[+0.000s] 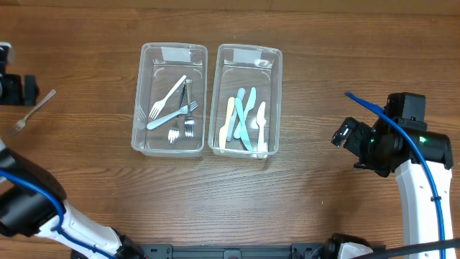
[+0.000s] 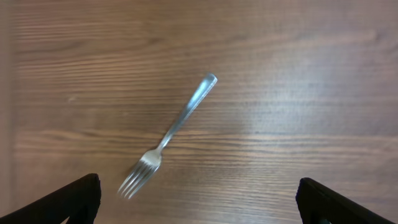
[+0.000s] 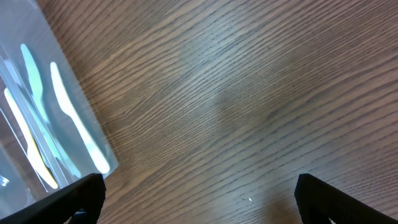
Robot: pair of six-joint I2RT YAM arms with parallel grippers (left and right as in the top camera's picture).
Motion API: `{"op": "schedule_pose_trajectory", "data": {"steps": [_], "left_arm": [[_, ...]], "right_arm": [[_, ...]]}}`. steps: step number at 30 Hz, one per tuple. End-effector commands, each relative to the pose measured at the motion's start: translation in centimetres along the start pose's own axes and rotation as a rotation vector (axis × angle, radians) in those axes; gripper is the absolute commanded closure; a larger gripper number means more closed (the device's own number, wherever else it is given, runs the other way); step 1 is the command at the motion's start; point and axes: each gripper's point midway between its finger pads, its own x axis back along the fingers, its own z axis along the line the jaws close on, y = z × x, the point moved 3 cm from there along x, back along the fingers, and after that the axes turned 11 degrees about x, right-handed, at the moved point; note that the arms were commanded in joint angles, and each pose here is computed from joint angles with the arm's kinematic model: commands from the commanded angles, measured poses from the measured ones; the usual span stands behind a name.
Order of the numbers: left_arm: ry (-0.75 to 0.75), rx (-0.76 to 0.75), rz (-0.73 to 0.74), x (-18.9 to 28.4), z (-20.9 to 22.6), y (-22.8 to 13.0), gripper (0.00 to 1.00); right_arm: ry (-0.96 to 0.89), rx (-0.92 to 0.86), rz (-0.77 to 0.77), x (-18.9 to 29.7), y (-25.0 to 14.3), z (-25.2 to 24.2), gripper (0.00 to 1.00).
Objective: Pack container
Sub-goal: 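Move the left gripper to the last metal fork and grasp it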
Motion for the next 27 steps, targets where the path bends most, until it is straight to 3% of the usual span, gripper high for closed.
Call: {"op": "schedule_pose_trajectory", "data": {"steps": [1, 8, 15, 27], "left_arm": [[-0.082, -0.205, 0.072, -4.5, -0.2, -1.5, 0.00], [-0.077, -0.311, 0.183, -10.1, 1.2, -4.0, 0.00], [-0.013, -0.310, 0.212, -13.0, 3.0, -4.8, 0.00], [-0.109, -0.267, 0.276, -15.6, 2.1, -7.4, 0.00]], "right_arm": [[-0.006, 0.014, -0.008, 0.1, 0.2, 0.0, 0.00], [-0.014, 0.013, -0.006, 0.1, 0.1, -0.1, 0.00], [-0.026, 0.013, -0.002, 0.1, 0.0, -0.3, 0.00], [-0.028, 0.011, 0.011, 0.1, -0.2, -0.3, 0.00]]}}
